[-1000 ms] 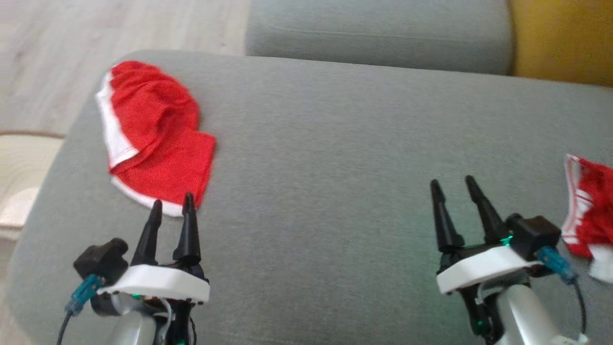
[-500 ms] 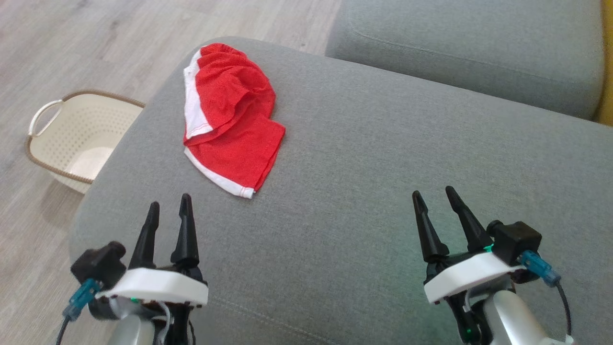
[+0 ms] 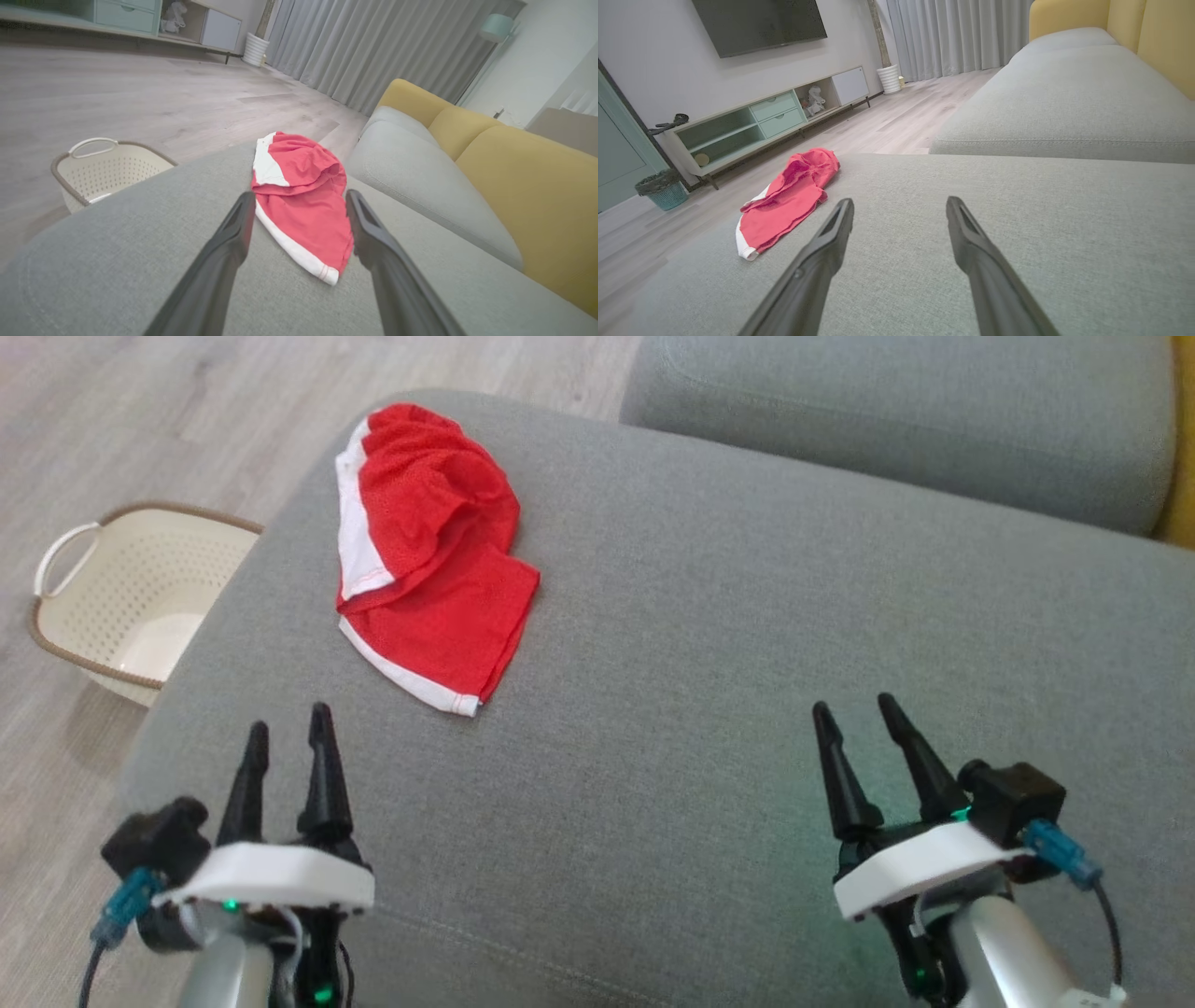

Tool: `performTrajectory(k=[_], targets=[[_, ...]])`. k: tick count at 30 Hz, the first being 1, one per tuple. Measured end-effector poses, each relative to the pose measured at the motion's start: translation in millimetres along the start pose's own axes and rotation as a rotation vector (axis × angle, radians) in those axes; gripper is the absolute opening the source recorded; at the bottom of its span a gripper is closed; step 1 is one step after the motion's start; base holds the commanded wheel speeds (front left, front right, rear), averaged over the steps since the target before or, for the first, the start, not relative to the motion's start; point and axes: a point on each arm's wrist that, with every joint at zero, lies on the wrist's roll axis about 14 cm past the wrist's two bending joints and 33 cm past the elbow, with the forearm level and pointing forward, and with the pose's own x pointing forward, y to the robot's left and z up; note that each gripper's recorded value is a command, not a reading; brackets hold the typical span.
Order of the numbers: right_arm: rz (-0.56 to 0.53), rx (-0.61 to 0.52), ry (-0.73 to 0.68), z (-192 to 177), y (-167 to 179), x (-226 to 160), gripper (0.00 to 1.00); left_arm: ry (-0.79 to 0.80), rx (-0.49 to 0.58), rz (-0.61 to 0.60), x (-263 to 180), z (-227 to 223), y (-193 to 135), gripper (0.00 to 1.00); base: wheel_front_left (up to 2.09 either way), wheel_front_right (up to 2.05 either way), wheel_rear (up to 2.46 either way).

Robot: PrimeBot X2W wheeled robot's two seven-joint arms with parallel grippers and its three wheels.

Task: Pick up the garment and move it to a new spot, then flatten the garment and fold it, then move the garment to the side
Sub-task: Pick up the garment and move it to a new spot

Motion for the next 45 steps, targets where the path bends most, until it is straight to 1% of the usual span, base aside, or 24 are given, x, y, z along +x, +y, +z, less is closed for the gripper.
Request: performTrajectory(k=[4,7,8,11,14,17,21,26,28,29,33,34,35,36,39,45], targets=[[-0.042,-0.011,0.002,0.9,-18.8,3.6,1.0,0.022,0.055,-0.015,21.8,-5.5,-5.4,1.0,0.0,0.0,0.0],[-0.091,-0.025,-0.024,12.0,-41.2,11.1,1.0,0.058,0.093,-0.006,45.9,-11.5,-1.8,1.0,0.0,0.0,0.0],[-0.091,-0.025,-0.024,12.0,-41.2,11.1,1.0,0.058,0.093,-0.006,45.9,-11.5,-1.8,1.0,0.0,0.0,0.0],[-0.146,-0.042,-0.06,26.1,-67.1,18.8,1.0,0.102,0.141,-0.014,75.8,-15.3,-3.2,1.0,0.0,0.0,0.0],[-0.202,-0.059,-0.073,32.9,-92.3,21.9,1.0,0.165,0.188,-0.022,107.0,-23.8,-6.3,1.0,0.0,0.0,0.0],[-0.245,-0.065,-0.064,30.8,-111.9,21.7,1.0,0.253,0.226,-0.03,133.0,-40.7,-7.2,1.0,0.0,0.0,0.0],[-0.278,-0.068,-0.048,25.7,-129.3,21.9,1.0,0.389,0.276,-0.019,158.9,-70.1,-3.1,1.0,0.0,0.0,0.0],[-0.314,-0.058,-0.016,13.4,-145.2,15.8,1.0,0.553,0.323,0.023,176.8,-106.8,7.6,1.0,0.0,0.0,0.0],[-0.329,-0.057,-0.008,9.9,-151.0,12.0,1.0,0.591,0.39,0.035,182.2,-115.3,15.0,1.0,0.0,0.0,0.0],[-0.338,-0.057,-0.004,8.4,-154.2,9.9,1.0,0.61,0.405,0.045,184.5,-118.9,19.0,1.0,0.0,0.0,0.0],[-0.372,-0.058,0.009,3.9,-164.8,1.4,1.0,0.683,0.427,0.065,187.3,-137.2,22.9,1.0,0.0,0.0,0.0],[-0.379,-0.059,0.01,3.7,-167.1,-0.5,1.0,0.706,0.425,0.056,186.9,-142.3,21.0,0.81,0.0,0.0,0.0],[-0.385,-0.06,0.011,3.6,-168.9,-2.0,1.0,0.726,0.424,0.047,186.9,-146.1,19.3,0.04,0.0,0.0,0.0],[-0.389,-0.061,0.011,3.8,-170.1,-3.3,1.0,0.74,0.426,0.037,187.5,-147.9,17.7,0.0,0.0,0.0,0.0],[-0.396,-0.066,0.005,7.2,-170.8,-5.8,1.0,0.756,0.429,0.007,188.4,-148.6,10.3,0.0,0.0,0.0,0.0],[-0.397,-0.075,-0.017,15.4,-167.5,-9.9,1.0,0.72,0.417,-0.019,185.4,-139.3,4.8,0.0,0.0,0.0,0.0]])
